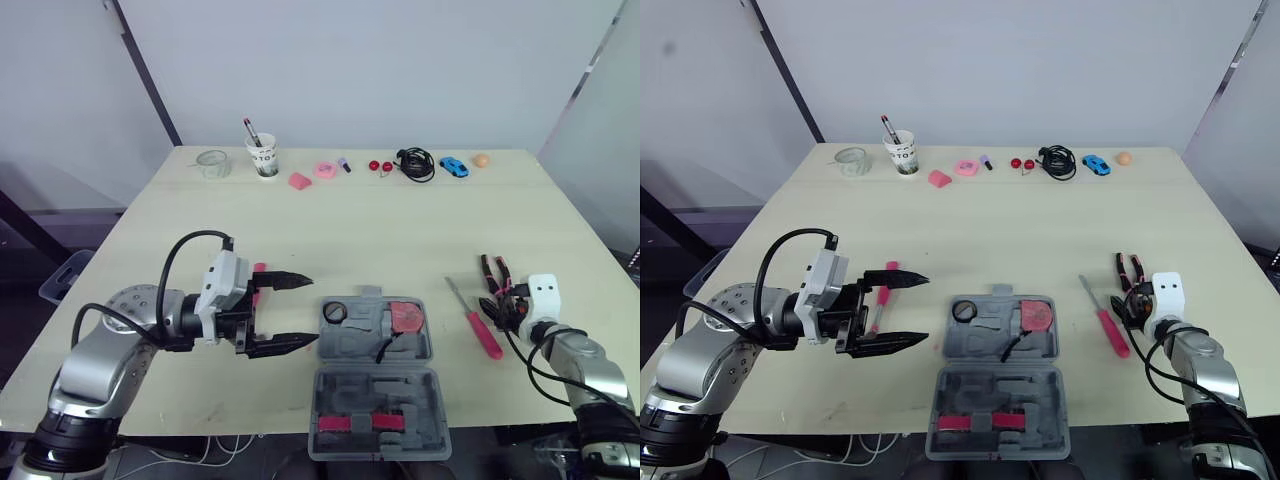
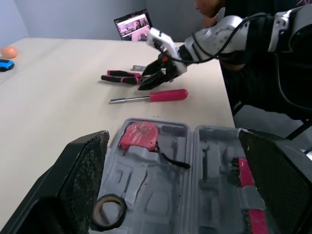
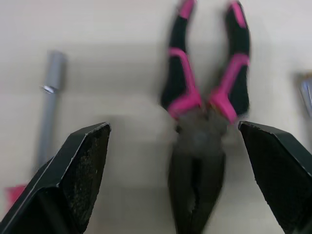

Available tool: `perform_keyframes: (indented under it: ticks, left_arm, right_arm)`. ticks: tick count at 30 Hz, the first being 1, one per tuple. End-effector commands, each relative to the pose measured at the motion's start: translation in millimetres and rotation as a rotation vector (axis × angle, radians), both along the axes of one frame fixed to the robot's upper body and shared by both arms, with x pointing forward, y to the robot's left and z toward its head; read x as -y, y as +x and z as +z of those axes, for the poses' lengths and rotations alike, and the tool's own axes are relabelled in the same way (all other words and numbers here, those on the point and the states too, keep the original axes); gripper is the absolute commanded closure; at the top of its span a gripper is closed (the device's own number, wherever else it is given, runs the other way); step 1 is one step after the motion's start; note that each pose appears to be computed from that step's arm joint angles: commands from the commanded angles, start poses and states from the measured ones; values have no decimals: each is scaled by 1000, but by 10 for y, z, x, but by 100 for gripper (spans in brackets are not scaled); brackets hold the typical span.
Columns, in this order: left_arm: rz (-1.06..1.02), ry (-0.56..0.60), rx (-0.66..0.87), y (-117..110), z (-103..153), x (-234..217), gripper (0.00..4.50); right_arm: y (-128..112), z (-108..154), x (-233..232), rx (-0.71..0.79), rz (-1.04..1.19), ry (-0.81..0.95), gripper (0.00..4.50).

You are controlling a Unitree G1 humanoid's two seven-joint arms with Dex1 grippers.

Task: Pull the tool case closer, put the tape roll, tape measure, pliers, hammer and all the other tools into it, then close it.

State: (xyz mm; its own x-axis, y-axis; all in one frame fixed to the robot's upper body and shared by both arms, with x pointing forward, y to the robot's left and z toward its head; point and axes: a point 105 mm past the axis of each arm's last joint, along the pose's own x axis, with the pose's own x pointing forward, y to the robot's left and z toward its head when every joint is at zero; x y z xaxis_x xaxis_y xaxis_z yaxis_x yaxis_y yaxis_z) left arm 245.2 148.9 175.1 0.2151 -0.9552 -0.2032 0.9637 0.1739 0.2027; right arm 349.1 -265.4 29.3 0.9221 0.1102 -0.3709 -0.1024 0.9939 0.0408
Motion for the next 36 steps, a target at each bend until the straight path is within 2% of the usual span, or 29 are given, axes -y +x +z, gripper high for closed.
perform_keyframes:
  ticks: [1, 4, 7, 9, 14, 23, 29, 36]
  left_arm:
    - [-39, -8, 44, -47, 149, 69, 0]
    - [-50, -16, 50, -43, 185, 103, 0]
    - [-53, -15, 49, -39, 179, 109, 0]
    - [-53, -11, 50, -33, 172, 106, 0]
    - [-48, -12, 53, -34, 160, 101, 0]
    - [-35, -15, 51, -35, 131, 51, 0]
    - [-32, -13, 43, -11, 89, -9, 0]
    - [-65, 12, 4, -22, 11, -150, 0]
  right_arm:
    - [71, 64, 46, 35, -19, -10, 30]
    - [116, 59, 26, 44, -10, -20, 132]
    - [138, 33, 19, 40, 1, -49, 285]
    - [145, 27, 10, 41, 5, -56, 357]
    - [152, 72, 13, 63, -12, -56, 354]
    - [54, 491, 68, 166, 51, -118, 354]
    - [-205, 897, -216, 211, 325, -182, 354]
    - [-375, 1085, -708, 173, 643, -266, 354]
